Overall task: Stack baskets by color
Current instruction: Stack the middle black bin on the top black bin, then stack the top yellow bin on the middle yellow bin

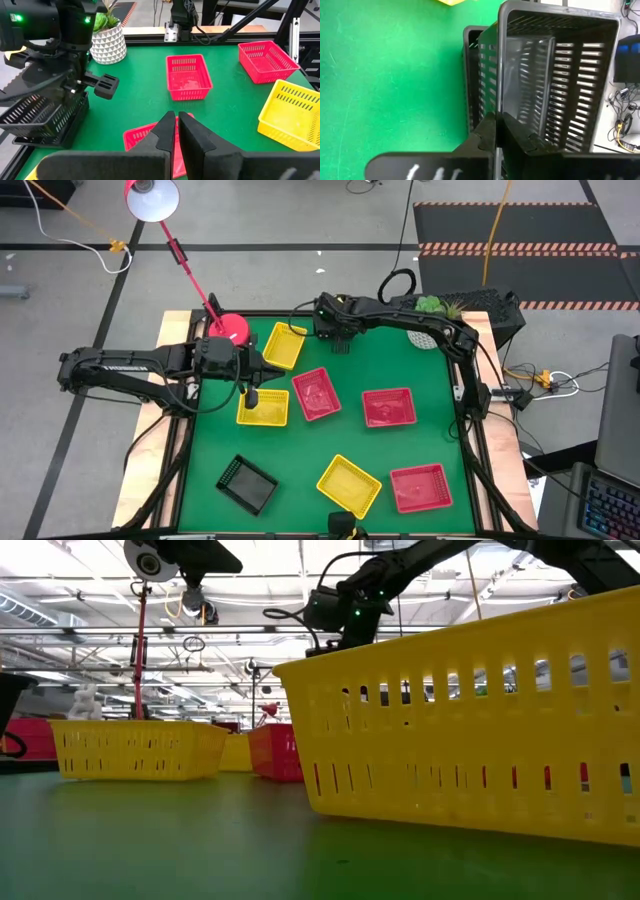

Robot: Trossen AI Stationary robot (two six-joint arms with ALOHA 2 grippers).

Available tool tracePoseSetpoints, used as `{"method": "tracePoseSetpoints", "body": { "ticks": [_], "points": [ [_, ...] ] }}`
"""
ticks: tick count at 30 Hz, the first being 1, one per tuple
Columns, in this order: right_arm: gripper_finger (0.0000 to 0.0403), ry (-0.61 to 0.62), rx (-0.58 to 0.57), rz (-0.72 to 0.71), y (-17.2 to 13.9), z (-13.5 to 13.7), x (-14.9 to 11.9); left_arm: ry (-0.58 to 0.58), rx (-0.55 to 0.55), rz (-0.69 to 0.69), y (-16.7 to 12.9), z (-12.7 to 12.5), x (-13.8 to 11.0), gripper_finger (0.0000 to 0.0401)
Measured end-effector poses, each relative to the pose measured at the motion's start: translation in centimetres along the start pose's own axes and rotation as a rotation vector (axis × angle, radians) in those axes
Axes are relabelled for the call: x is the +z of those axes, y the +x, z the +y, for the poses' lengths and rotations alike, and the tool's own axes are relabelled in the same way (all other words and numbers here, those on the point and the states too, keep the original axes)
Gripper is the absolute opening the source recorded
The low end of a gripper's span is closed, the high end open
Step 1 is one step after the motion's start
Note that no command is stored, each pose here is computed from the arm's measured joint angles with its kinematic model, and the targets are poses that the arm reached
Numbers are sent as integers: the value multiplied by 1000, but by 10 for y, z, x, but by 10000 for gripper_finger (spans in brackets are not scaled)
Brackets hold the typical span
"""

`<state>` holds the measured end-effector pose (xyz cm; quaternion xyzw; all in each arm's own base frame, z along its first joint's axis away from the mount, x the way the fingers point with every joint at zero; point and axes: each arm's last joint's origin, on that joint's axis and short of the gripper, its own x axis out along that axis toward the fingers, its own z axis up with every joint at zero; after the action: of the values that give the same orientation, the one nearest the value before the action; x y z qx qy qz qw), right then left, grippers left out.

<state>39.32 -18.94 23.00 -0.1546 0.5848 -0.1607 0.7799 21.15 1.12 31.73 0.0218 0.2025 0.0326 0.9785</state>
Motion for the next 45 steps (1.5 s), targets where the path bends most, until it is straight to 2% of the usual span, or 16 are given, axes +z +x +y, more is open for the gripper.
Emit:
{"method": "tracePoseSetpoints", "body": {
  "ticks": [15,25,40,45],
  "points": [
    [6,-6,-1,-1,5,3,-2,-1,0,-1,0,0,0,26],
    [45,4,-8,-14,5,2,-1,-1,0,-1,0,0,0,26],
    [65,36,-16,-32,5,1,1,-1,0,-1,0,0,0,26],
    [83,89,-21,-78,-20,5,5,6,0,-1,0,0,0,26]
  ]
}}
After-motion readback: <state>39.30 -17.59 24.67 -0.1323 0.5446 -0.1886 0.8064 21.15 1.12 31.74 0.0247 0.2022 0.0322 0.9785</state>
